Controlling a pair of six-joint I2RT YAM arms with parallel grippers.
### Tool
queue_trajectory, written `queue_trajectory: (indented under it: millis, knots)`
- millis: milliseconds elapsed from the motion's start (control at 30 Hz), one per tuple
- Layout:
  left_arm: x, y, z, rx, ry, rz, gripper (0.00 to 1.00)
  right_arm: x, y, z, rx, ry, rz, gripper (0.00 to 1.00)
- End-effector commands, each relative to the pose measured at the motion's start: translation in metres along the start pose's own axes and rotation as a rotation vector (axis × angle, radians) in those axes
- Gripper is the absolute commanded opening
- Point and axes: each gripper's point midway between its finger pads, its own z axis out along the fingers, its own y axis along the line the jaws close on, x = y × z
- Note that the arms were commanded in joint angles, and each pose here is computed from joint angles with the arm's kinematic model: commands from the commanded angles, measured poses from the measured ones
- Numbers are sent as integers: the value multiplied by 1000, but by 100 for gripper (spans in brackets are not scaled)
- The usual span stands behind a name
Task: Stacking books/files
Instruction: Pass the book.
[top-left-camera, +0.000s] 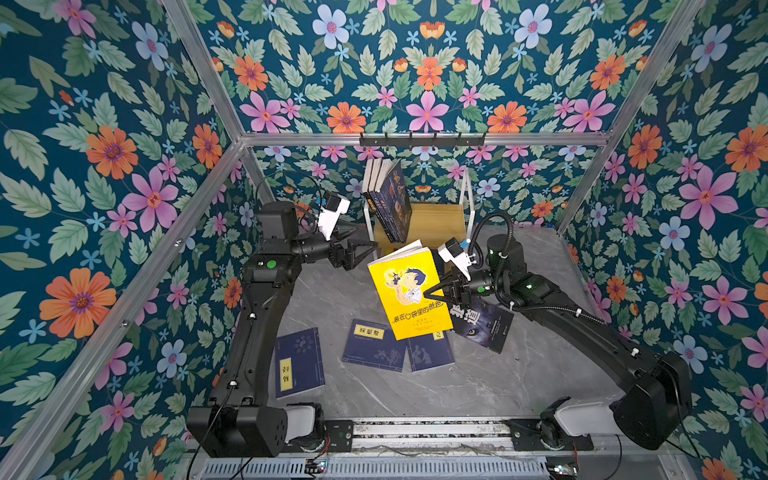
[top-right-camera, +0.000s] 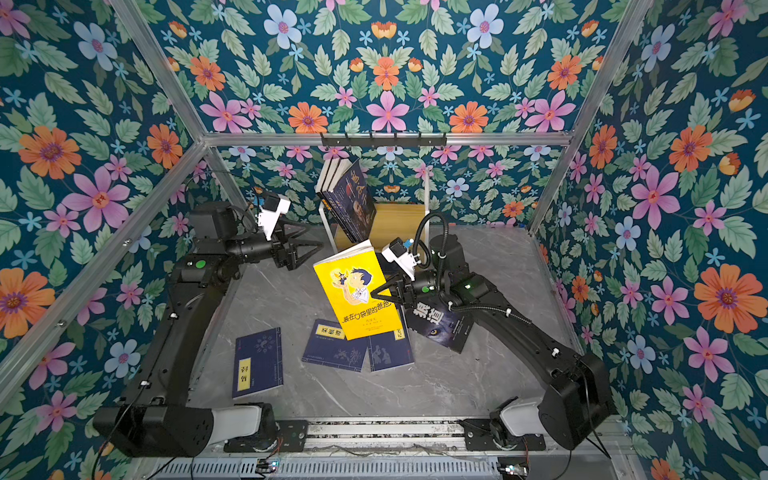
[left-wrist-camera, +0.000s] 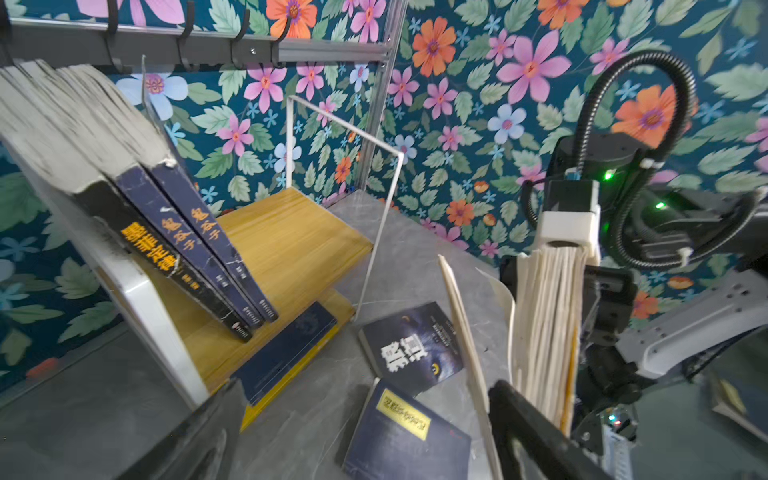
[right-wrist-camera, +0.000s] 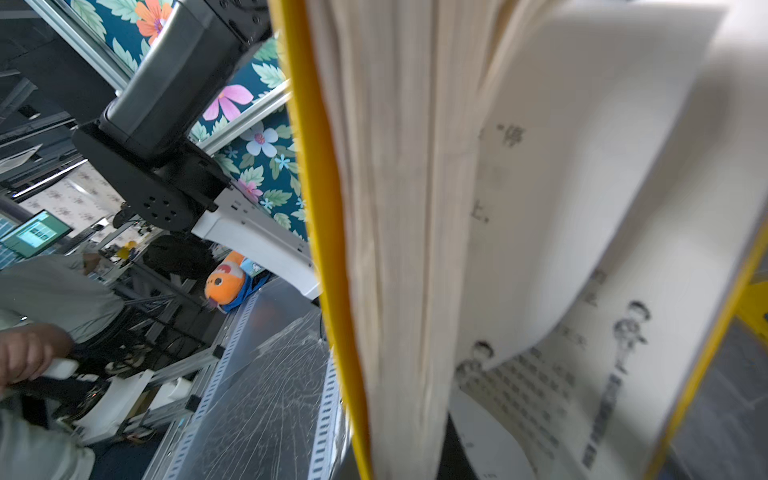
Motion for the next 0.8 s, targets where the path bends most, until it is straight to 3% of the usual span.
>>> queue_trajectory:
  millis: [0, 167, 500, 767]
  knots:
    - [26, 3, -7, -46, 148, 169, 99, 6, 12, 0, -75, 28, -48, 0]
    - [29, -1, -9, -40, 213, 216, 100, 10, 1, 4, -48, 77, -13, 0]
    - [83, -44, 13, 117, 373, 329, 100, 25, -4, 18, -33, 248, -85, 0]
    - [89, -68, 30, 227, 370, 278, 99, 21, -13, 27, -13, 310, -106, 0]
